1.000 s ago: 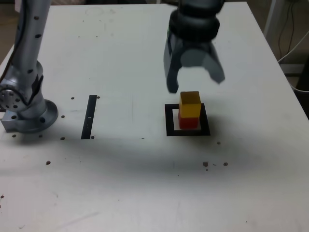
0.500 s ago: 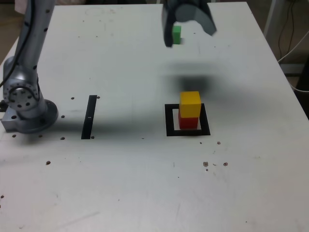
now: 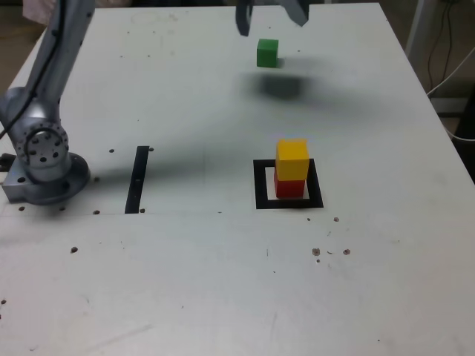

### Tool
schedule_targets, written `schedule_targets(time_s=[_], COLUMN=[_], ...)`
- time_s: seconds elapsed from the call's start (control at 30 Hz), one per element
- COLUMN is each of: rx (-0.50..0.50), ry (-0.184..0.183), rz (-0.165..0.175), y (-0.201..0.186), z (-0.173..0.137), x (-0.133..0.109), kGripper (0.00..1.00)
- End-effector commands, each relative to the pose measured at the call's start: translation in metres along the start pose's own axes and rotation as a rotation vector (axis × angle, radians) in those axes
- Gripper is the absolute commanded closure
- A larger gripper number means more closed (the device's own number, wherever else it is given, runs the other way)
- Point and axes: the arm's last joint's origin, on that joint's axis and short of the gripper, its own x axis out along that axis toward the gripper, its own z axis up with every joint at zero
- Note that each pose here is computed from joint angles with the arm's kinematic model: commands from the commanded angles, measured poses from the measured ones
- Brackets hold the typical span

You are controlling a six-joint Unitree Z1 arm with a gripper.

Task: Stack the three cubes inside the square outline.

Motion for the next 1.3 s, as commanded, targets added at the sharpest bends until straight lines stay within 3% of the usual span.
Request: schedule_targets(time_s=[0.0, 0.4, 0.73, 0.93, 1.27], rx=[0.008, -0.011, -0.014, -0.025, -0.033], ry=[0.011, 0.044, 0.062, 0.06, 0.029], rz=[-0.01, -0.04, -0.094, -0.093, -0.084], y=[0.012, 0.043, 0.044, 0.047, 0.049], z=[0.002, 0.002, 0.011, 0.012, 0.015], x=[0.014, 0.055, 0.081, 0.084, 0.083], kGripper=[0.02, 0.04, 0.09, 0.22, 0.58])
